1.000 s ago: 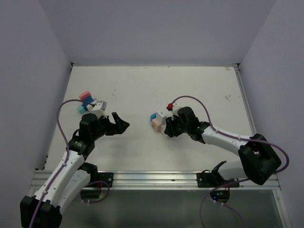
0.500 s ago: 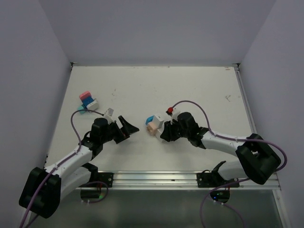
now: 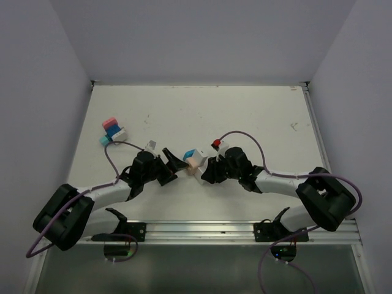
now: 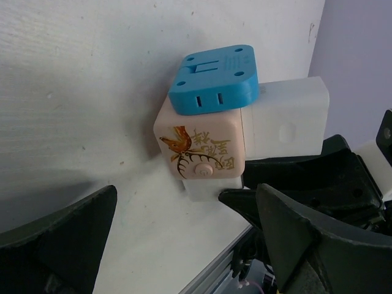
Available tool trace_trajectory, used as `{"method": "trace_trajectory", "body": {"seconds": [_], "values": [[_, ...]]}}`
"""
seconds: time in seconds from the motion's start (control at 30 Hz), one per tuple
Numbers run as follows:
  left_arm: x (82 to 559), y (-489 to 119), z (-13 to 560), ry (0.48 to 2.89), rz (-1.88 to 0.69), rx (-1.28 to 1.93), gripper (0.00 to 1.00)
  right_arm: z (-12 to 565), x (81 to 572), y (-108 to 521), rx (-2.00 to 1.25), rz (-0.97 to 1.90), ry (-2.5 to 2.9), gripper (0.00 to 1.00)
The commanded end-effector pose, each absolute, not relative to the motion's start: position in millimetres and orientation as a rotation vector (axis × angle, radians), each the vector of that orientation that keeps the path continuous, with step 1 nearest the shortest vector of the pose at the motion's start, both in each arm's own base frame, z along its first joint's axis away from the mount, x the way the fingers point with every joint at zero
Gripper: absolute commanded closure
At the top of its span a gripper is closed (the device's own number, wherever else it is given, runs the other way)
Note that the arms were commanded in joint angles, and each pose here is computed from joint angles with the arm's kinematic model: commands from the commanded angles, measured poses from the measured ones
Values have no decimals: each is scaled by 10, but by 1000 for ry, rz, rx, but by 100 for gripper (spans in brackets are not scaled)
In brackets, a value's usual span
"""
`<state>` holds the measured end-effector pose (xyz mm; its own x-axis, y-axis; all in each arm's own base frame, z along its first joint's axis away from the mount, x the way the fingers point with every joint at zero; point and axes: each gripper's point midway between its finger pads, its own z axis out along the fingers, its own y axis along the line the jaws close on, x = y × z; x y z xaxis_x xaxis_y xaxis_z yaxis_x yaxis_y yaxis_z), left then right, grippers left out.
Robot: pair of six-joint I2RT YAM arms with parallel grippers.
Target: Pull the plug off the socket
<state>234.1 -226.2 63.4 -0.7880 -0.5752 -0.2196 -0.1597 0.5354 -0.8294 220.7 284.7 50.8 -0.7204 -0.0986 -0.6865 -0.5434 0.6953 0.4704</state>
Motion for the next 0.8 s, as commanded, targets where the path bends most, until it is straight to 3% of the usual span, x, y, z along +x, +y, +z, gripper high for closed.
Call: {"method": "trace_trajectory", "body": {"seconds": [0.0, 0.3, 0.43, 0.77], "values": [[2593, -2433, 928, 2166, -1238, -587, 0, 697, 2282, 3018, -470, 966, 2175, 100], [2702, -2506, 795, 2162, -1229, -633, 9, 681, 2264, 3080, -467, 980, 2169, 100], [2723, -2484, 728, 2149, -1219, -651, 25, 674, 2243, 3111, -468, 995, 2166, 100], [2725, -2520, 674, 2146, -1245, -643, 28, 636, 2209, 3163, -484, 1009, 2173, 100]]}}
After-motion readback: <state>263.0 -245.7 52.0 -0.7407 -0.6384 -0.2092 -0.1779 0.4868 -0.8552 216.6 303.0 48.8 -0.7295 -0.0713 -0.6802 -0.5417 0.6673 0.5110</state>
